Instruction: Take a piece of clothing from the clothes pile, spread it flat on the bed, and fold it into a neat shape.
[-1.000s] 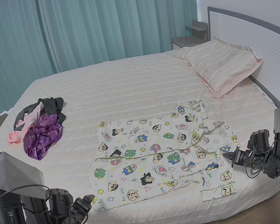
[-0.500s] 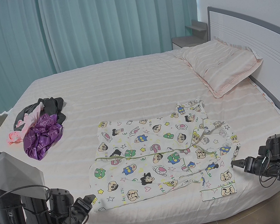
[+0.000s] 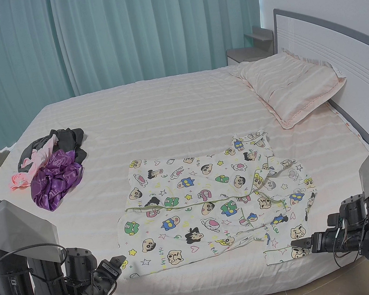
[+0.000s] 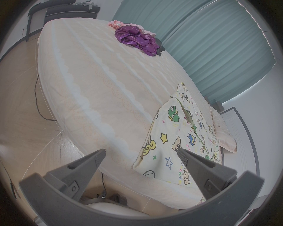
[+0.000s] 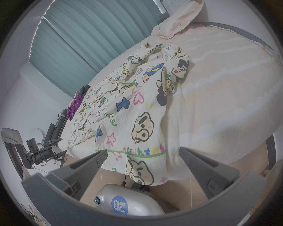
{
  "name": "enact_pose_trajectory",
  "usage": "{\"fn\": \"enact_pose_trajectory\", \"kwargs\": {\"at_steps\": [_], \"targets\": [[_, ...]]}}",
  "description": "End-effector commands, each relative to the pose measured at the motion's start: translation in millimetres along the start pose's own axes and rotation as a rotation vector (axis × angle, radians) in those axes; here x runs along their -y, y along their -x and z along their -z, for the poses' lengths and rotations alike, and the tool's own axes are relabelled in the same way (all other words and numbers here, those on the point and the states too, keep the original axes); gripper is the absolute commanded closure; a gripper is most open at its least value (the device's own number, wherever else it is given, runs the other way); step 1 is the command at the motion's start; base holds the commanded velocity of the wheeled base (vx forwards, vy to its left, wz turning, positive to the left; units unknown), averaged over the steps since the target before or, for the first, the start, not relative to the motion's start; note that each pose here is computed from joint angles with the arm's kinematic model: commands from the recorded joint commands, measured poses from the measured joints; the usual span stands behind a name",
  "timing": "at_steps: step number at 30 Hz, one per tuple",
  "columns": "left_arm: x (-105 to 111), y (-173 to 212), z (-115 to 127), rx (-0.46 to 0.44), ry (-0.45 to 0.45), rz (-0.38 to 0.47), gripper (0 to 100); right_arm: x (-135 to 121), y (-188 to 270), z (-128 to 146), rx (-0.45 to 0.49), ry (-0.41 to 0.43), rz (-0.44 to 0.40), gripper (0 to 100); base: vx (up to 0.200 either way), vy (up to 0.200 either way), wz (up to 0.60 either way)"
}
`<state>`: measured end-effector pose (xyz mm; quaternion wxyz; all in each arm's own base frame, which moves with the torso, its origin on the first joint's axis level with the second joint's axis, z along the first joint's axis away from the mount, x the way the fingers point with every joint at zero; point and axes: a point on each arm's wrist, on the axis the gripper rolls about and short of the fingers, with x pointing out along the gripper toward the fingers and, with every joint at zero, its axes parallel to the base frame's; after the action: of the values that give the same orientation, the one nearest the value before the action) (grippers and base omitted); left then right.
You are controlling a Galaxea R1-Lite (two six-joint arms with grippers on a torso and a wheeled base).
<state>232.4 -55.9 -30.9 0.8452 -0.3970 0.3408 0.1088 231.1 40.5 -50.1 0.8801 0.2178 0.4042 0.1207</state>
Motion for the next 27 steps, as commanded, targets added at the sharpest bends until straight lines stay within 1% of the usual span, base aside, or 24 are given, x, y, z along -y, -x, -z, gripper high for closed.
{"fn": "enact_pose_trajectory", "kwargs": {"at_steps": [1, 4, 5, 8, 11, 12, 17, 24, 27], "targets": [[0, 0, 0, 0.000, 0.000, 0.000, 0, 0, -4, 2, -0.007, 0.003, -0.010, 0, 0.000, 0.000, 0.00], [0, 0, 0, -0.001, -0.001, 0.001, 0, -4, -5, 1, -0.008, 0.010, -0.030, 0, 0.000, 0.000, 0.00], [0, 0, 0, -0.001, 0.001, -0.001, 0, -7, -7, 3, -0.021, 0.020, -0.048, 0, 0.000, 0.000, 0.00], [0, 0, 1, -0.002, -0.002, -0.001, 0, -12, -9, 8, -0.047, 0.038, -0.068, 0, 0.000, 0.000, 0.00], [0, -1, 0, -0.002, -0.001, -0.001, 0, -11, -12, 10, -0.057, 0.034, -0.064, 0, 0.000, 0.000, 0.00], [0, -1, 1, -0.002, -0.002, -0.001, 0, -10, -11, 10, -0.058, 0.032, -0.062, 100, 0.000, 0.000, 0.00], [0, -1, 1, -0.002, -0.002, -0.001, 0, -9, -7, 11, -0.061, 0.027, -0.056, 100, 0.000, 0.000, 0.00], [1, 0, 0, 0.000, -0.004, 0.005, 0, -8, 7, 6, -0.034, 0.013, -0.047, 100, 0.000, 0.000, 0.00], [3, 2, 0, 0.008, -0.002, 0.027, 0, -13, 18, 4, -0.030, 0.008, -0.078, 100, 0.000, 0.000, 0.00]]}}
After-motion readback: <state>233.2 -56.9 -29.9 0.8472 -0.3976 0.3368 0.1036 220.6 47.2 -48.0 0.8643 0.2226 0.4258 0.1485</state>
